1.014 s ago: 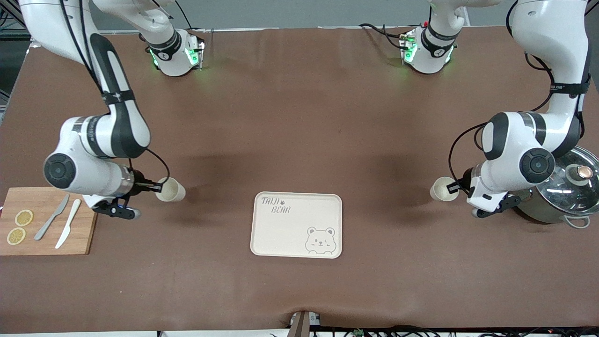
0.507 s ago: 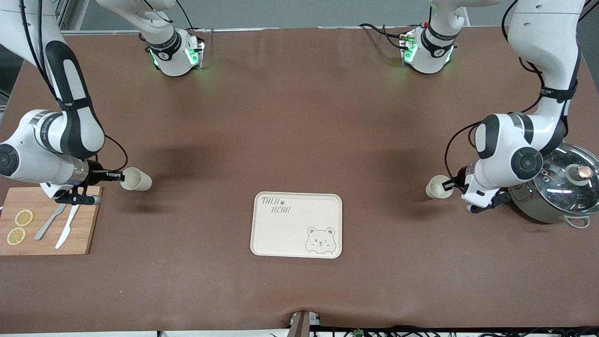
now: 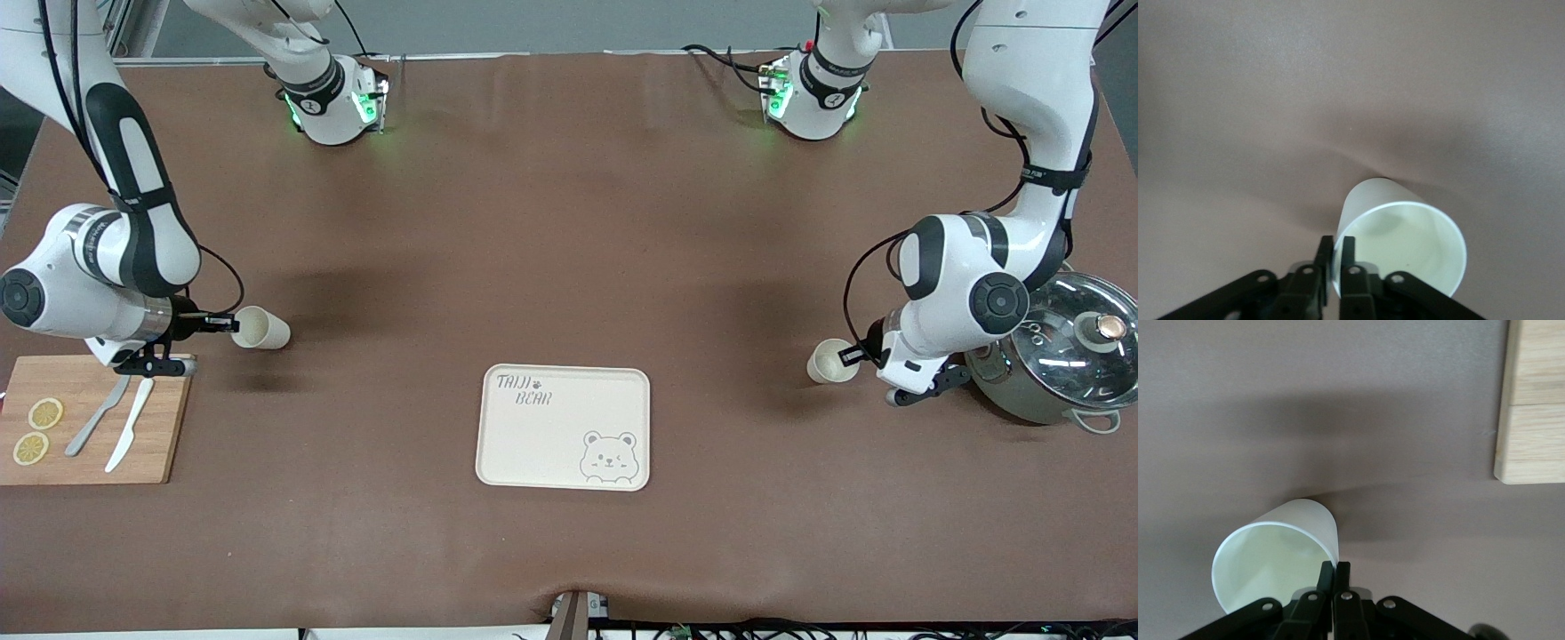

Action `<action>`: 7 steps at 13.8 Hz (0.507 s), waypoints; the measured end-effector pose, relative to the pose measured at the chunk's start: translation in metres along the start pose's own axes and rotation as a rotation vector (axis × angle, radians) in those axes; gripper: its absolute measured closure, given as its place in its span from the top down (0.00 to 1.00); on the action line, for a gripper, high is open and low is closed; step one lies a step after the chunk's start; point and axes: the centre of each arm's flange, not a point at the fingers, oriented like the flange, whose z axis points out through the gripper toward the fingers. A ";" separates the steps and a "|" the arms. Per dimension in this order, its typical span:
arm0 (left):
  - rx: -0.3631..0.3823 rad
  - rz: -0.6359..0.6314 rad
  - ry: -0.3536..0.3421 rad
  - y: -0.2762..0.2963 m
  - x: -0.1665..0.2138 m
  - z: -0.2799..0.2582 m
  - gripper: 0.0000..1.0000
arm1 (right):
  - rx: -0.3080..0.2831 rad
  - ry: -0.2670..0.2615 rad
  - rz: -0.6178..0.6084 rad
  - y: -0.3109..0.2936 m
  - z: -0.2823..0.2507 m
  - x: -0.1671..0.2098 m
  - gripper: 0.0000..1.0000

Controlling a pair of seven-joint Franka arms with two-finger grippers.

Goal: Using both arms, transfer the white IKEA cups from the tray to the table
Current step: 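Carry the cups apart, each gripper moving away from the tray, then set each cup down on the table and open both grippers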

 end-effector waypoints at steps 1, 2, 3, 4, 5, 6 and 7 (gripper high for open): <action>-0.003 0.001 0.006 0.001 0.001 -0.002 0.28 | 0.002 0.001 0.004 0.004 0.000 -0.001 0.08; -0.007 0.003 0.015 0.003 0.002 -0.006 0.37 | 0.003 0.001 0.006 0.006 0.000 -0.001 0.16; -0.013 0.005 0.026 0.005 0.004 -0.014 0.48 | 0.003 0.003 0.006 0.007 -0.001 -0.001 0.28; -0.017 0.010 0.035 0.008 0.005 -0.023 0.57 | 0.002 0.005 0.003 0.006 -0.002 0.000 0.37; -0.020 0.023 0.042 0.010 0.005 -0.037 0.68 | 0.004 0.004 -0.004 0.004 -0.005 0.002 0.49; -0.021 0.046 0.048 0.010 0.006 -0.054 0.79 | 0.009 -0.008 -0.015 -0.001 -0.013 0.004 0.58; -0.022 0.072 0.054 0.007 0.008 -0.075 0.89 | 0.017 -0.028 -0.034 -0.008 -0.027 0.008 0.69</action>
